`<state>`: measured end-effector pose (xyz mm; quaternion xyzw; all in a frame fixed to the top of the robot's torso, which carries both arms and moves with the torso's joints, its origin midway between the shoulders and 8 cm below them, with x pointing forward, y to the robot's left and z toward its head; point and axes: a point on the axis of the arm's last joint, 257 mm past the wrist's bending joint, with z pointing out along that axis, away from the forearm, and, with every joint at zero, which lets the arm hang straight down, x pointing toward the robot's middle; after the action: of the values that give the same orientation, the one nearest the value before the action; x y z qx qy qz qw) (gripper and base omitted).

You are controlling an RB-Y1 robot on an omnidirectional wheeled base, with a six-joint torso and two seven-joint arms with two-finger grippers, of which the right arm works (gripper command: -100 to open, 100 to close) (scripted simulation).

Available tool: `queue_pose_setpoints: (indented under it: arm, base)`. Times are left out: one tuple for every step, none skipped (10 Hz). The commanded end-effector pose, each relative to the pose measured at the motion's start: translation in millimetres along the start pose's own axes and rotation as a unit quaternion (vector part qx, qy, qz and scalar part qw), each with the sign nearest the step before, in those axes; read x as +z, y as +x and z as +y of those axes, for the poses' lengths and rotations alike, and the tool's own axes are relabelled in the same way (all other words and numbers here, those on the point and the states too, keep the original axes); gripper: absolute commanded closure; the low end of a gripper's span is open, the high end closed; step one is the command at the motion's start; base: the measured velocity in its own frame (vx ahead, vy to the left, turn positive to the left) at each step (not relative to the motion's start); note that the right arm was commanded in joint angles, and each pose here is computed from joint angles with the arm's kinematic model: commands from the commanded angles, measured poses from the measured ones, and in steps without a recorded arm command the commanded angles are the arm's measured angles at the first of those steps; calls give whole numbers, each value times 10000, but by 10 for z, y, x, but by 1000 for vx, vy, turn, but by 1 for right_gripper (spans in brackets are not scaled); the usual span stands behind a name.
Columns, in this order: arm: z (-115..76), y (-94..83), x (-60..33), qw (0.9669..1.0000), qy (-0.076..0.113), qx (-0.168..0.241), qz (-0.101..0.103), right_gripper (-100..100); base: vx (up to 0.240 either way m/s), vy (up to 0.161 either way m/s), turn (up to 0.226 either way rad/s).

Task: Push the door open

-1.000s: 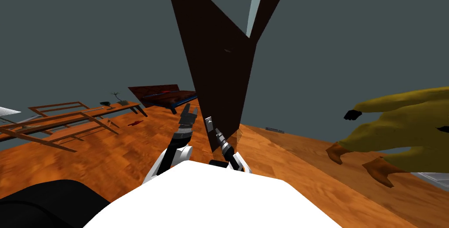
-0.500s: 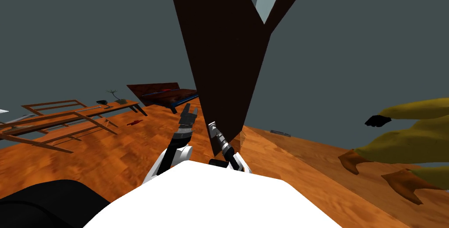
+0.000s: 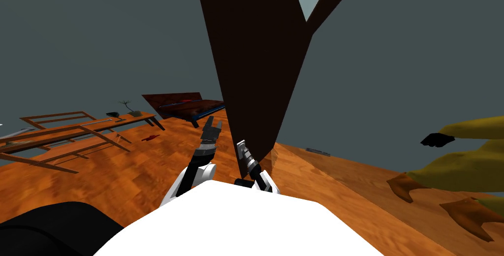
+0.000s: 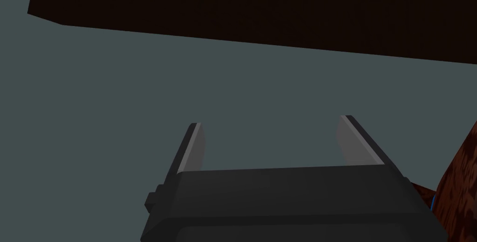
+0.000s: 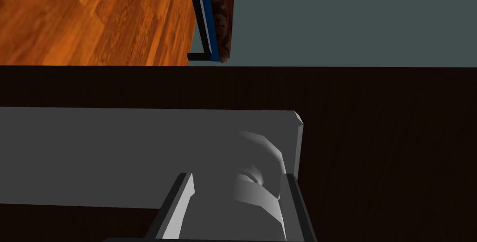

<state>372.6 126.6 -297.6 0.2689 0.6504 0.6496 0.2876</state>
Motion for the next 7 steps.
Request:
queue_pose_setpoints:
  arm:
    - [-50, -1, -22, 10000, 58, 3, -4, 100]
    - [-50, -1, -22, 10000, 58, 3, -4, 100]
    - [-50, -1, -22, 10000, 58, 3, -4, 100]
    - [-50, -1, -22, 10000, 58, 3, -4, 100]
    - [-157, -121, -106, 9998, 176, -96, -58, 100]
    - [-170, -140, -117, 9997, 191, -108, -70, 100]
    - [-183, -159, -128, 9997, 206, -119, -83, 100]
  base:
    - [-24, -25, 5]
    - [-15, -16, -5]
    - [-8, -8, -4]
    - [0, 0, 0]
    - [64, 99, -102]
    - [109, 173, -100]
    - [128, 139, -41]
